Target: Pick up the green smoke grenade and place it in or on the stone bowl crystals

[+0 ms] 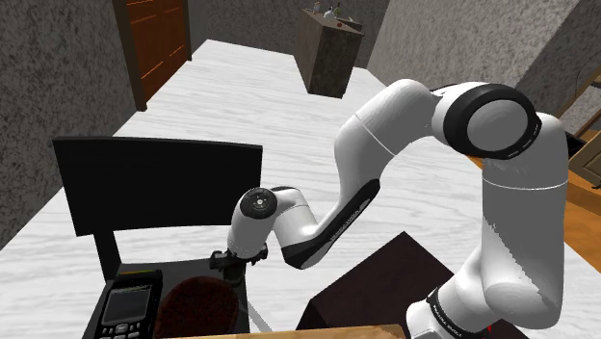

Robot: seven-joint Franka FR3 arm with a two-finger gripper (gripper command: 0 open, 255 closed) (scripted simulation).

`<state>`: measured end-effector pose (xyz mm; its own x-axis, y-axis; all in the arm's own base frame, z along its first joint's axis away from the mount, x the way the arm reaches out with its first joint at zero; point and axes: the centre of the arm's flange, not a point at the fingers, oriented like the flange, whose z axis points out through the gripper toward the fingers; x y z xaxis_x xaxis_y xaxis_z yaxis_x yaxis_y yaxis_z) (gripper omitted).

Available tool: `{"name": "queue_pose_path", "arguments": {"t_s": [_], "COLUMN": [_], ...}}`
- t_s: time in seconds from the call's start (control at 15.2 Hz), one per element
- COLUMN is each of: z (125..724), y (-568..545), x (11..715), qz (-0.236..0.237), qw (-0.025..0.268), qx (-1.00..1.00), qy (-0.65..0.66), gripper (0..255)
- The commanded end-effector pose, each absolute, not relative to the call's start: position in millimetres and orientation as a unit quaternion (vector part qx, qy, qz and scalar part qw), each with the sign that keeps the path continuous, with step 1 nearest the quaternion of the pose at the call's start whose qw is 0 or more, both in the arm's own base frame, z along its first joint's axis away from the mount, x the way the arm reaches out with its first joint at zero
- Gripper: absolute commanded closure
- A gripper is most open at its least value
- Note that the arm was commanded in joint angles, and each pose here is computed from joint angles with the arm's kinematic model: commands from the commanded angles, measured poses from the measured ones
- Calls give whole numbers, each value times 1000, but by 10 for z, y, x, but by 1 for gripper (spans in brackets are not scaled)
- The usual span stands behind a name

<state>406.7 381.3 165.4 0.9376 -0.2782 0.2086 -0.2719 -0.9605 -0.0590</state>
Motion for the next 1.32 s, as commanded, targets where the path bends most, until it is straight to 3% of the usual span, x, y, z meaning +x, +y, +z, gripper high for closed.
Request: {"name": "queue_pose_path", "arguments": {"t_s": [0.0, 0.86, 0.92, 1.25], "z": [1535, 1248, 1248, 1248], "y": [3842, 3841, 3841, 3842], "x": [4087, 4151, 4151, 4151], "qz": [-109, -109, -109, -109], "qw": [15, 15, 15, 15], "qx": [-984, -984, -984, -984], "qy": [141, 141, 141, 141], "gripper": [0, 0, 255, 255]}}
